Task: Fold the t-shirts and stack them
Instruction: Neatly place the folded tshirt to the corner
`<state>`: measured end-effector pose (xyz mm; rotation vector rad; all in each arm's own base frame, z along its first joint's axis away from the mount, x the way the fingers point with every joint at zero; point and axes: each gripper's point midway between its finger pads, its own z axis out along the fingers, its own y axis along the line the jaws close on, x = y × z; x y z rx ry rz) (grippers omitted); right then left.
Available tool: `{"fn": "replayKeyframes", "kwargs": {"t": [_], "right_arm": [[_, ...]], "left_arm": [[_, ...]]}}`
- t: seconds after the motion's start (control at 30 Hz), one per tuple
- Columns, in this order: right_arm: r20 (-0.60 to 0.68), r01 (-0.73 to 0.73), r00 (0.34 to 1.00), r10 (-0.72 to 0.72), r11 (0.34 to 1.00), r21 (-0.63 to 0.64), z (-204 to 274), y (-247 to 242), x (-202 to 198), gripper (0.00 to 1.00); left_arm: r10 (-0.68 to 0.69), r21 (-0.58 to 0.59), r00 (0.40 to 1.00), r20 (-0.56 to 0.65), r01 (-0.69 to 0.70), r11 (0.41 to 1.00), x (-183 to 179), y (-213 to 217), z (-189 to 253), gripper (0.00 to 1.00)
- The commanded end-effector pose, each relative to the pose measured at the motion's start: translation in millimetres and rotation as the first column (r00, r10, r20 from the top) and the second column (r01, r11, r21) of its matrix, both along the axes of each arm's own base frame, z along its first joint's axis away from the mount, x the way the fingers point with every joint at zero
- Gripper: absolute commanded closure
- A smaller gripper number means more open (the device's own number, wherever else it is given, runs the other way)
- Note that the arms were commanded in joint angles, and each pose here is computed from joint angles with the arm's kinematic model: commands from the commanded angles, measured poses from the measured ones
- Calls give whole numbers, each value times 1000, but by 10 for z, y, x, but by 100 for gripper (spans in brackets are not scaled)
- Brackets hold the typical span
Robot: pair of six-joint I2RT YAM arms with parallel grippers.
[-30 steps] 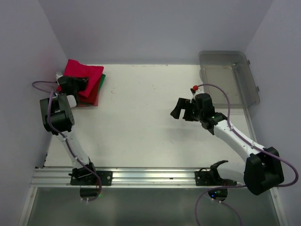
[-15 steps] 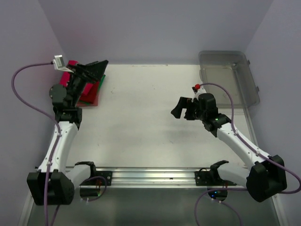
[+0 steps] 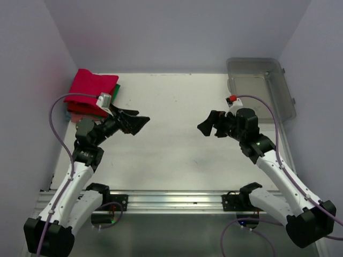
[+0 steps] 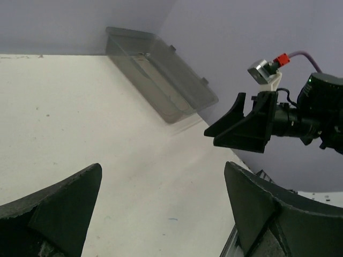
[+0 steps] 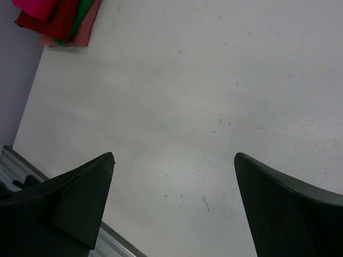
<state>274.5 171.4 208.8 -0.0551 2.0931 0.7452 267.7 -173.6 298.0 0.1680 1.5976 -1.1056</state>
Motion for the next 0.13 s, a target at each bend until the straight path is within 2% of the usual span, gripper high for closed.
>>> {"fn": "replayKeyframes", "kwargs": {"t": [0.0, 0.1], "right_arm": [[57, -54, 997, 52, 998, 28, 245, 56, -90, 1], [34, -38, 999, 38, 999, 8, 245, 25, -82, 1]], "left_arm": [[-64, 80, 998, 27, 62, 995, -137, -67, -135, 0], [-83, 89, 997, -3, 83, 993, -141, -92, -242, 0]]}}
